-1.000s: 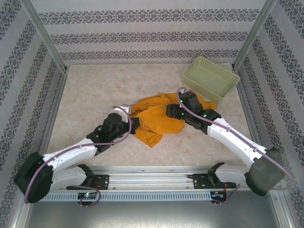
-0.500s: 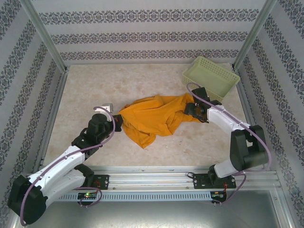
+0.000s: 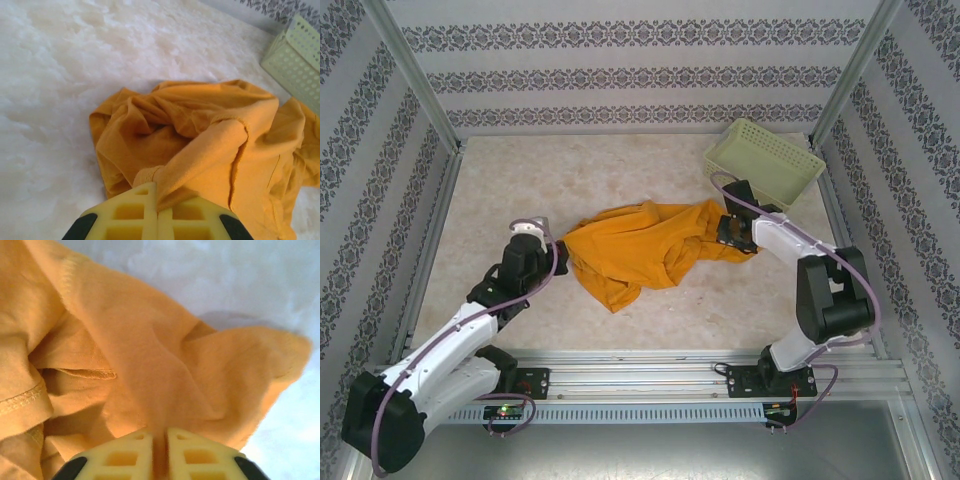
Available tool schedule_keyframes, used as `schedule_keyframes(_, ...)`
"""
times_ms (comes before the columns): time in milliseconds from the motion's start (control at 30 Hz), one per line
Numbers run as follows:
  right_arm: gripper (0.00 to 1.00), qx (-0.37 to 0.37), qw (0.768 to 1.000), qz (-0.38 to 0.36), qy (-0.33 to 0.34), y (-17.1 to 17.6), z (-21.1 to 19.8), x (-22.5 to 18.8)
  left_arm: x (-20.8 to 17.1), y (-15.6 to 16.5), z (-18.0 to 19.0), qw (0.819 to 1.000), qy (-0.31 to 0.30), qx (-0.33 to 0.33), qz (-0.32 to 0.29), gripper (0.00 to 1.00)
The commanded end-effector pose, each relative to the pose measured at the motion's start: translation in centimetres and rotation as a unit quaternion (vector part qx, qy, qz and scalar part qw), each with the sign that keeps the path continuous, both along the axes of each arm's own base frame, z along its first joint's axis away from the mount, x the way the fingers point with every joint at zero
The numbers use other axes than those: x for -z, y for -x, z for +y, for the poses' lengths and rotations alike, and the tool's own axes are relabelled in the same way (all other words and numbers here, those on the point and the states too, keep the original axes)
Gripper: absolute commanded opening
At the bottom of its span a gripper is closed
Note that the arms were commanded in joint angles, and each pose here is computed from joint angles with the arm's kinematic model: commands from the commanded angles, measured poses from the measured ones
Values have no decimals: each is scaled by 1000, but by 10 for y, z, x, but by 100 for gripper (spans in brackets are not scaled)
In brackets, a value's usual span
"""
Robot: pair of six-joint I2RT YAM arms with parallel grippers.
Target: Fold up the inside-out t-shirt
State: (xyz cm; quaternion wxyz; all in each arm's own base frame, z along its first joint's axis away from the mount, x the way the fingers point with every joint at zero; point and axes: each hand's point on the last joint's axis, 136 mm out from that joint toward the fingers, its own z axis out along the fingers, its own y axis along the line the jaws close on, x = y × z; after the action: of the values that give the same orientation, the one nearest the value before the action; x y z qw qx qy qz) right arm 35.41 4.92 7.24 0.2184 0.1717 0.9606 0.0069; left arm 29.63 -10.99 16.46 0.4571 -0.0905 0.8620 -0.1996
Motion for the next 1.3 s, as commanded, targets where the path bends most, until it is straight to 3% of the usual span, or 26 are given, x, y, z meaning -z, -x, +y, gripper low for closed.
schedule_keyframes(0, 3, 2, 996, -80, 31, 1, -15, -72, -47, -12, 13, 999, 14, -32, -36, 0)
schedule_keyframes(133, 0, 16, 983, -178, 35, 23, -34, -158, -109, -20, 28, 994, 28, -57, -88, 0)
schedule_keyframes(267, 0, 10, 955, -295, 24, 62, -46, -247, -172, -14, 52, 984, 32, -98, -148, 0)
schedule_keyframes(400, 0, -10, 938, -346, 2, 94, -43, -285, -189, -8, 75, 976, 14, -149, -158, 0)
schedule_keyframes(567, 0, -21, 945, -325, -35, 96, -31, -255, -125, -36, 80, 986, -26, -161, -45, 0)
schedule_keyframes(667, 0, -22, 956, -285, -65, 82, -19, -212, -54, -65, 56, 990, -57, -101, 81, 0)
schedule_keyframes(733, 0, -23, 963, -256, -85, 73, -12, -182, -9, -74, 36, 984, -54, -55, 162, 0)
schedule_keyframes(800, 0, -16, 967, -238, -89, 69, -11, -161, 17, -74, 30, 976, -54, -44, 205, 9)
schedule_keyframes(900, 0, -6, 972, -218, -81, 69, -14, -139, 31, -69, 37, 971, -68, -54, 223, 36)
schedule_keyframes(1000, 0, -7, 975, -204, -82, 71, -13, -125, 28, -56, 27, 974, -81, -38, 206, 54)
schedule_keyframes(1133, 0, -7, 977, -195, -81, 73, -13, -115, 33, -25, -9, 972, -122, 16, 202, 68)
schedule_keyframes(1267, 0, -8, 978, -193, -80, 73, -14, -113, 57, -2, -22, 965, -126, 29, 227, 69)
